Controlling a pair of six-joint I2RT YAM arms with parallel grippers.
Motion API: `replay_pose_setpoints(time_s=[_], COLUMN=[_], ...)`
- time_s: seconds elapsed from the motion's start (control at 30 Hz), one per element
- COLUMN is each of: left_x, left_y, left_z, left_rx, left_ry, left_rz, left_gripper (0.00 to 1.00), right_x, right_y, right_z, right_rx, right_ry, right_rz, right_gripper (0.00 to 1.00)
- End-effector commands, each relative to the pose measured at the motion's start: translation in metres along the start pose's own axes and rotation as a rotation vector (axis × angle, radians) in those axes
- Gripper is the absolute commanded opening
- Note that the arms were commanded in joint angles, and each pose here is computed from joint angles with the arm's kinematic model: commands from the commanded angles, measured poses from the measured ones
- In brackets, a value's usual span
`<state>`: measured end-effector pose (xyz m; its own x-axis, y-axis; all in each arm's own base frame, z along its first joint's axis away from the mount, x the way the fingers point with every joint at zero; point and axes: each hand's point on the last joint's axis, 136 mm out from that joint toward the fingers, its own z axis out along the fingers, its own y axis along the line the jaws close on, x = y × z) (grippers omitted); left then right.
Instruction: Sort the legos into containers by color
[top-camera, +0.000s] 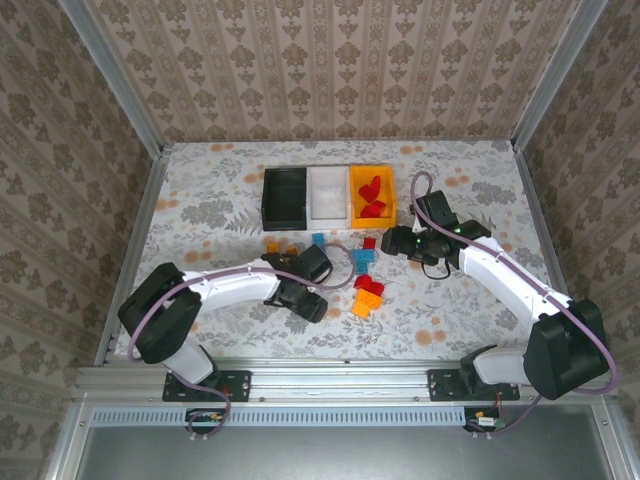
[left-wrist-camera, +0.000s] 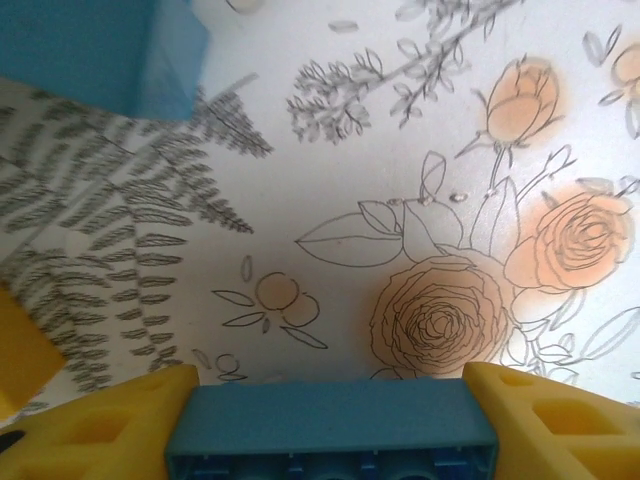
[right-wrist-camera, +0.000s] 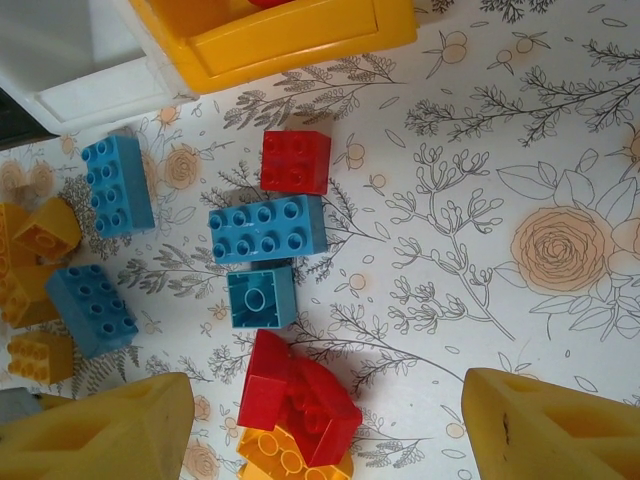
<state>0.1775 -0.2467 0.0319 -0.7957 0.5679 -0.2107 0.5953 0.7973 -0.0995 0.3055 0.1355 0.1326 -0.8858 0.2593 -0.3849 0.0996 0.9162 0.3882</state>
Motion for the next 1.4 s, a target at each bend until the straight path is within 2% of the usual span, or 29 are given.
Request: replay_pose_setpoints(time_s=[0.0,0.17,0.3,0.43,0.57,0.87,1.2,1.37], left_x=[-0.031,-0.091,-0.149,-0.198,-0.233,-0.271,-0.283,-0.287], left_y=[0.003,0.027,0.046,0.062,0.075,0.088,0.099,0.099], left_z=[-0.033,-0.076,-0.106,-0.109,-0.096,-0.065,-0.04,-0.036], left_rx=[0.065,0.1,0.072,-0.009,-0.04,-0.03,-0.032,-0.025], left_ry=[-0.1,-0.262,-0.391,-0.422,-0.428,-0.397,-0.362,-0.363], left_rz=[-0.046,-0.108,-0.094,-0.035,-0.024,-0.03,-0.062,-0.071], left_gripper=[0.6,0.59,0.59,0.59,0.59,0.59,0.6,0.71], right_x=[0.004,0.006,0.01,0.009,0.01,0.009,0.012,0.009], right_y=[-0.003,-0.001,-0.004,-0.003,-0.004,-0.009,-0.018,-0.021], right_z=[0.005,0.008,0.01,0.009,0.005,0.009,0.019,0.022], right_rx=[0.011,0.005,0.011,0.006,0.01,0.035,0.049,0.047], right_ry=[0.006,0.012,0.021,0.022,0.017,0.018,0.044,0.039], right_rz=[0.007,0.009,0.015,0.007,-0.003,-0.029,-0.033,-0.031], right_gripper=[0.73,0.73,0.73,0.73,0.73,0.74,0.75,0.76])
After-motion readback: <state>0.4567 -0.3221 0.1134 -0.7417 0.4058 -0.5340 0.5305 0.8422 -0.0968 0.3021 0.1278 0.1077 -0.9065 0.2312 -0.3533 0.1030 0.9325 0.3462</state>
